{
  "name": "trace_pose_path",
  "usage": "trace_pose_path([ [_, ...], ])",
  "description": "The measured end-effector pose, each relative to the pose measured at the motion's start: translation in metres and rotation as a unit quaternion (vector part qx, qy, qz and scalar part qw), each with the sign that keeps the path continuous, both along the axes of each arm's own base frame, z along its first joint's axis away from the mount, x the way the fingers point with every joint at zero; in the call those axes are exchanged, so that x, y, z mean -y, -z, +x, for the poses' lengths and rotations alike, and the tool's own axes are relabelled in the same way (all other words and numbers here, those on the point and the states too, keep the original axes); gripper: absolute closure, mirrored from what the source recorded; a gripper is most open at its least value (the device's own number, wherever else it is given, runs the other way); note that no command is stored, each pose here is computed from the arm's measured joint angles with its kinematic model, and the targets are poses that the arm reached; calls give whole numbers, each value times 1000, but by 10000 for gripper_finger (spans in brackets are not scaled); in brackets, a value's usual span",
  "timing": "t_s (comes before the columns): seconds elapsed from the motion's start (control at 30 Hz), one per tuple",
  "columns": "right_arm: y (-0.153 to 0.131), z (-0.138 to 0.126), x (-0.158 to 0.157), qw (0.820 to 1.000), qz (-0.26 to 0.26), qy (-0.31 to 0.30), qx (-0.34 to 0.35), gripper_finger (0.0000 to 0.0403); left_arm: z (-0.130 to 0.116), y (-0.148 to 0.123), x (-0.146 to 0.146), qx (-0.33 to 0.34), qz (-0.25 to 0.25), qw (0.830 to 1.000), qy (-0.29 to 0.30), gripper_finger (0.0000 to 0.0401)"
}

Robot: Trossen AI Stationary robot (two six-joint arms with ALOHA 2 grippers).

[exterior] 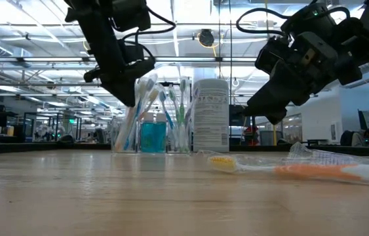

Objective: Pick & Place toothbrushing station
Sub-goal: Put the orange toothbrush into the transparent organizer

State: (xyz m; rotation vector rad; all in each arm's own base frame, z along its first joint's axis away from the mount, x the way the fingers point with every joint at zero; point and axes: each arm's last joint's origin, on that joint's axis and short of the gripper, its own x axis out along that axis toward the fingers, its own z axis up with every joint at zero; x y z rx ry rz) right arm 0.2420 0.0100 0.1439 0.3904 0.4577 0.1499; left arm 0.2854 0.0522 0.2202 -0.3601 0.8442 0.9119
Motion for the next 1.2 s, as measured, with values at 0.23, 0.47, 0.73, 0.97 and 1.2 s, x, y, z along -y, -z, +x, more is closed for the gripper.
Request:
trace_pose_path([
  [0.23, 0, 0, 0, 1000, -21, -9, 6, 289, -2, -9, 0, 6, 0, 1000, 9, 254],
  [0.47, 0, 0, -8, 999, -38, -32, 11, 289, -14, -48, 13, 68, -6, 997, 40, 219],
  [0.73, -8, 0, -31, 998, -33, -29, 53, 289, -22, -63, 33, 119, -103, 982, 108, 215],
  [0.97, -27, 14, -70, 999, -35, -3, 32, 289, -24, -61, 55, 107, -36, 990, 79, 214],
  [1.2, -25, 40, -112, 992, -95, -17, -84, 289, -25, -68, 64, 122, 89, 988, 36, 214],
])
